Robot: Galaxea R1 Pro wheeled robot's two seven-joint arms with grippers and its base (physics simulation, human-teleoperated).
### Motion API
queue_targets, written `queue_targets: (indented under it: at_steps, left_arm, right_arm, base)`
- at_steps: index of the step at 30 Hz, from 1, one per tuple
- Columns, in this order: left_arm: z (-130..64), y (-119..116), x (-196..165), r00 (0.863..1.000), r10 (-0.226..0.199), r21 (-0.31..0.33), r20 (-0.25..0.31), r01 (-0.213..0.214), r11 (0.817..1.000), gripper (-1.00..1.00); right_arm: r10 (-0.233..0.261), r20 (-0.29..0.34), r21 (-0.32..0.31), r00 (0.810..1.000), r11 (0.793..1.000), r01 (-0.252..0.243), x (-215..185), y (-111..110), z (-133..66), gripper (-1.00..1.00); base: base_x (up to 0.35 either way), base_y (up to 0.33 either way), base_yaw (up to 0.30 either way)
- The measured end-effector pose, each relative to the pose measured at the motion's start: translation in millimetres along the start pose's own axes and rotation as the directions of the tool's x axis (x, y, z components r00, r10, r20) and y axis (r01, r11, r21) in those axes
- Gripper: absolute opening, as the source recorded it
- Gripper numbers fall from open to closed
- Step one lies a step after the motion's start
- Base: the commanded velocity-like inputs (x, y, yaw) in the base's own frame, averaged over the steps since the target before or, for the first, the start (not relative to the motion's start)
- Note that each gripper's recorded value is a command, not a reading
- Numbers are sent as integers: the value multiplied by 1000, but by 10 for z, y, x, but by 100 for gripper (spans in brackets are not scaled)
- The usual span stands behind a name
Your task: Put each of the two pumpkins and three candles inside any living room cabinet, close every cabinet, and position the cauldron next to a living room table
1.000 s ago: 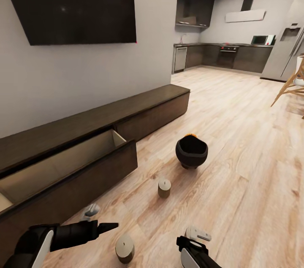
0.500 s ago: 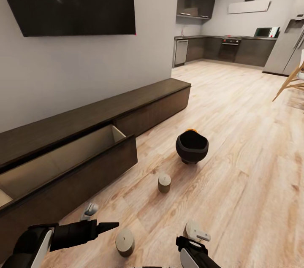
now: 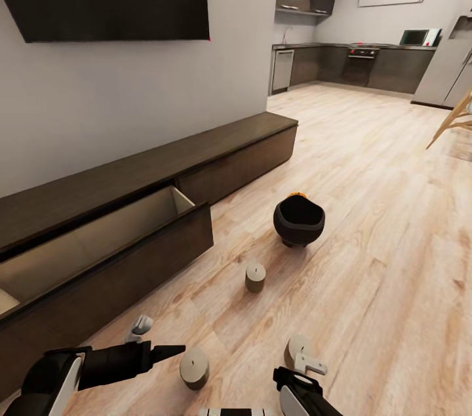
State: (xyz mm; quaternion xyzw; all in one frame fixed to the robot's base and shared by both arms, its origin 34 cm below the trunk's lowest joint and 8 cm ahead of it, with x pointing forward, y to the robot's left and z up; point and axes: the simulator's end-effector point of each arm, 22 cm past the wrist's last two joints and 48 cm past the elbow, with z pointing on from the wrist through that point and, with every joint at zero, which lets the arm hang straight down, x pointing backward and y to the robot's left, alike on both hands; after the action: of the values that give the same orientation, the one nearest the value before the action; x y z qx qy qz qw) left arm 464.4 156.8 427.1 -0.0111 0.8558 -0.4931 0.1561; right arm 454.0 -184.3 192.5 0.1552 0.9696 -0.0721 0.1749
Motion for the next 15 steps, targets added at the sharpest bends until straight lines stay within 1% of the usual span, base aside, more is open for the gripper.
queue_targets:
  at_steps: [3, 7, 10, 13, 15]
  left_arm:
    - [7, -5, 4, 1000, 0, 1, -1, 0, 1000, 100]
    - [11, -6, 7, 1000, 0, 1, -2, 0, 1000, 100]
    - [17, -11, 10, 1000, 0, 2, -3, 0, 1000, 100]
    - [15, -5, 10, 1000, 1, 0, -3, -1, 1000, 100]
    - [8, 5, 8, 1000, 1, -3, -3, -1, 1000, 100]
  right_arm:
    - [1, 0, 1, 1000, 1000, -1, -2, -4, 1, 100]
    - [1, 0, 2, 1000, 1000, -1, -2, -7, 1, 100]
    - [0, -3, 2, 1000, 1000, 0, 2, -7, 1, 100]
    - [-4, -16, 9, 1000, 1000, 4, 6, -33, 6, 100]
    - [-27, -48, 6, 999, 1000, 27, -1, -15, 0, 100]
  base:
    - [0, -18, 0]
    - [0, -183, 0]
    - [0, -87, 0]
    - [0, -19, 0]
    - [0, -5, 0]
